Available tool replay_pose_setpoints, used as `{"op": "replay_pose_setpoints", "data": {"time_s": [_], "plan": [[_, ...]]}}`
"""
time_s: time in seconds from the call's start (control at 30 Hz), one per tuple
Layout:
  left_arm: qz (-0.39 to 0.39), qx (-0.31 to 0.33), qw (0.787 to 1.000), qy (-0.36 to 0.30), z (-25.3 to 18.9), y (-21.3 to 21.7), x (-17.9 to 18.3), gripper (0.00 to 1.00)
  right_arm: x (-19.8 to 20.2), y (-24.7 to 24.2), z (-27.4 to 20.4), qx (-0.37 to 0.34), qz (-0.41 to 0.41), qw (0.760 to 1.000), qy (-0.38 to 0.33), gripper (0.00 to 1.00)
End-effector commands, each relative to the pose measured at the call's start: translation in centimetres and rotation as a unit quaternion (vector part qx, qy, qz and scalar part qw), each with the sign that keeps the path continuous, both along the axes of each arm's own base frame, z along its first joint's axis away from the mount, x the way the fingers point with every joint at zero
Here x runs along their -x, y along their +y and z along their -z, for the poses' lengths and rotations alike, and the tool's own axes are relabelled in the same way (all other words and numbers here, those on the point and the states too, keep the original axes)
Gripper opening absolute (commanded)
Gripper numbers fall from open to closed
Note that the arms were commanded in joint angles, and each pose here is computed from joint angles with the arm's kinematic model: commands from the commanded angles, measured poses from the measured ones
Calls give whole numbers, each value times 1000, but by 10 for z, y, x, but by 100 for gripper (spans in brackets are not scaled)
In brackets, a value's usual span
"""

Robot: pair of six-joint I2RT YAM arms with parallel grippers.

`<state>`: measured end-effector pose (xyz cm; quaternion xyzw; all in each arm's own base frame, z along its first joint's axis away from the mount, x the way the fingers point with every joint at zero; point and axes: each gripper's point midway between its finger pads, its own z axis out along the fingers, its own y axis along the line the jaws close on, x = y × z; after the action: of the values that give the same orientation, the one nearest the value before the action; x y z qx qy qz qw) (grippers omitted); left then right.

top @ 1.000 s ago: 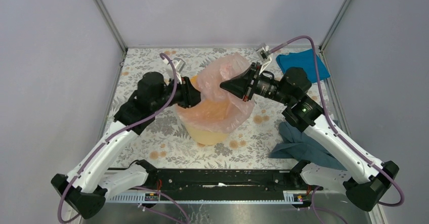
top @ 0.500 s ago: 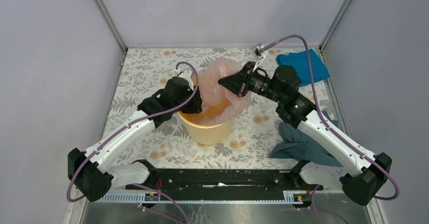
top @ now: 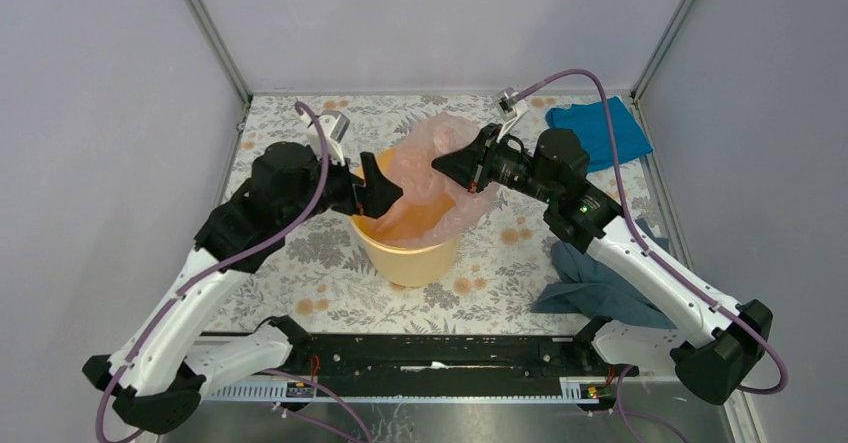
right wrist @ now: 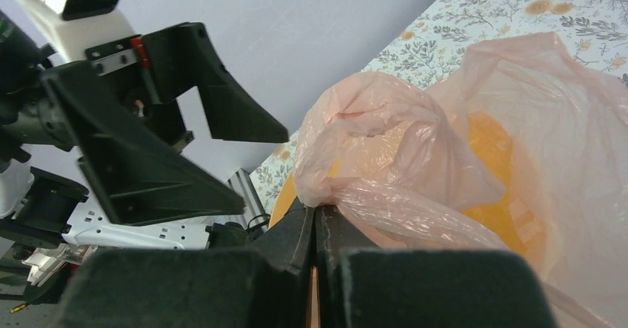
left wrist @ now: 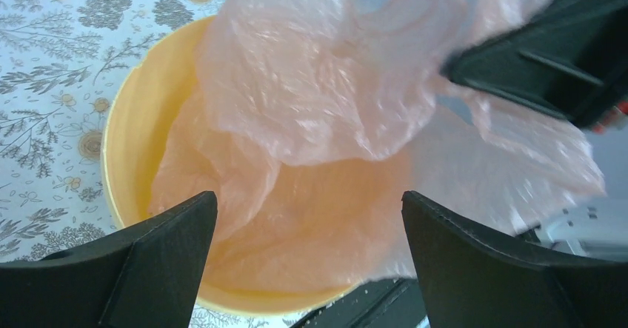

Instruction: Put the trash bags into the trash bin

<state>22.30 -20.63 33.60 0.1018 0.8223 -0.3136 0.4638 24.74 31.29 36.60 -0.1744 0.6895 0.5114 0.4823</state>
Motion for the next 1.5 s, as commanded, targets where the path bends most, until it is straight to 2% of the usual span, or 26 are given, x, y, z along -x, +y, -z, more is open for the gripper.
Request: {"op": "replay_pose_setpoints", "data": {"time_s": [0.0,0.2,0.3,0.5,0.6,0.67,0.73,0.9,0.97,1.07,1.1,1.23,1.33,1.47], "plan": [[81,24,996,-42,-32,-3,35,99,2,0,-28,-20,-2,999,-27,0],[222,104,968,-48,-44,-38,71,99,-2,8,-32,-37,-10,999,-20,0],[239,134,961,-30,-33,-54,68,99,-2,11,-35,-50,-17,998,-17,0],[252,150,956,4,-5,-85,54,99,-5,19,-40,-75,-26,997,-2,0],[179,123,976,20,14,-84,27,97,-6,28,-40,-104,-41,993,29,0],[83,91,992,34,32,-66,3,84,-4,38,-43,-139,-67,987,45,0],[18,59,997,47,49,-47,-9,74,-2,50,-35,-146,-92,983,65,0],[-5,13,997,78,81,-29,-2,71,-4,68,-4,-130,-101,982,95,0],[12,15,997,69,74,-25,10,76,-3,70,2,-122,-106,982,99,0],[51,40,998,19,41,-18,30,95,2,65,-1,-103,-110,986,78,0],[74,50,996,1,29,-18,39,98,6,63,-2,-96,-116,986,66,0],[100,46,993,-31,3,-11,52,99,27,52,-5,-69,-156,985,8,0],[58,27,997,-38,-7,1,41,99,50,45,-6,-50,-213,975,-30,0],[-23,39,997,-58,-38,15,14,99,81,35,-8,-33,-287,954,-74,0]]}}
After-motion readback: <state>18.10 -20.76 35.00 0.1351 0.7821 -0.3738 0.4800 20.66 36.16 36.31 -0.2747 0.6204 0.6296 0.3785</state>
